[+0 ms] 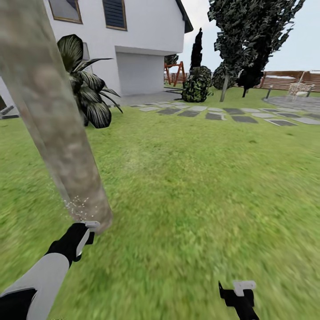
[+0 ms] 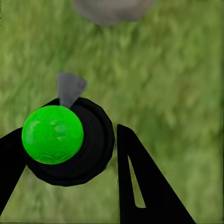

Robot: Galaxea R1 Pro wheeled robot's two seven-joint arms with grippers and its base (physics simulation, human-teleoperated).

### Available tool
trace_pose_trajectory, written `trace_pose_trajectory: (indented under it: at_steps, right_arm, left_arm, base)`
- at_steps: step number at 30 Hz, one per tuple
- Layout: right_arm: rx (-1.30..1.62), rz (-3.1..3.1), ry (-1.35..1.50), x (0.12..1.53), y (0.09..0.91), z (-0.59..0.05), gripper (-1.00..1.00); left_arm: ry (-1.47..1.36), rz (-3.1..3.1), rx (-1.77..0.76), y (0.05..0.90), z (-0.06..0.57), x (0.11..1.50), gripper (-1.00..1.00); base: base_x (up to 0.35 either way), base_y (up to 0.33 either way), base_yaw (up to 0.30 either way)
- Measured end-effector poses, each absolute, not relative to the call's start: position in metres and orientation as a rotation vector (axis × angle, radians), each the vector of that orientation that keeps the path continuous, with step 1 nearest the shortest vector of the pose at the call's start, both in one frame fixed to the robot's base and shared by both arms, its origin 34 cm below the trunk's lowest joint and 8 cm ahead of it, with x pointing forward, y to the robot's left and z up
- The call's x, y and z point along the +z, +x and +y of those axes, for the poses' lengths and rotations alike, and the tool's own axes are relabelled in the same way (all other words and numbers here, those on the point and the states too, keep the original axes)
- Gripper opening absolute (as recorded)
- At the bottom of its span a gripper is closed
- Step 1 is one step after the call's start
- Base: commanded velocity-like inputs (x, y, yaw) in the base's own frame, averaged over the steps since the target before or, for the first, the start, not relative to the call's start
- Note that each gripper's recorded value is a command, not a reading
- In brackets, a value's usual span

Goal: In the garden, pick up the pesticide atomizer on the floor and spray pesticide onto both trees until each tree trunk is fully covered.

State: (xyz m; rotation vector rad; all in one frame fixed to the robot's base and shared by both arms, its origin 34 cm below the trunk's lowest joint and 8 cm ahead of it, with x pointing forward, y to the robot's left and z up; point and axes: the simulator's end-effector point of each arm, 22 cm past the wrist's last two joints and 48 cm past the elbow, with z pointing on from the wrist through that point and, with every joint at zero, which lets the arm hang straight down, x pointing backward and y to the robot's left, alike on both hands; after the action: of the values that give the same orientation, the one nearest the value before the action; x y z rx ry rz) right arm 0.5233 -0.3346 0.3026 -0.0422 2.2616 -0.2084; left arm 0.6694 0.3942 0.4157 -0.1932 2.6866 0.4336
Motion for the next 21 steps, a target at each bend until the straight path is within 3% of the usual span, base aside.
trace_pose_trajectory:
  at_steps: [16, 21]
  right_arm:
    - [-0.207, 2.261, -0.043, 0.3027, 0.5236, -0.3343, 1.00]
    - [-0.207, 2.262, -0.044, 0.3026, 0.5234, -0.3344, 1.00]
  left_arm:
    - [-0.191, 2.687, 0.434, 0.6695, 0.3934, 0.4156, -1.00]
    - [-0.191, 2.686, 0.432, 0.6698, 0.3923, 0.4154, -1.00]
  base:
    - [0.160, -0.239, 0.276]
    - [0.115, -0.256, 0.160]
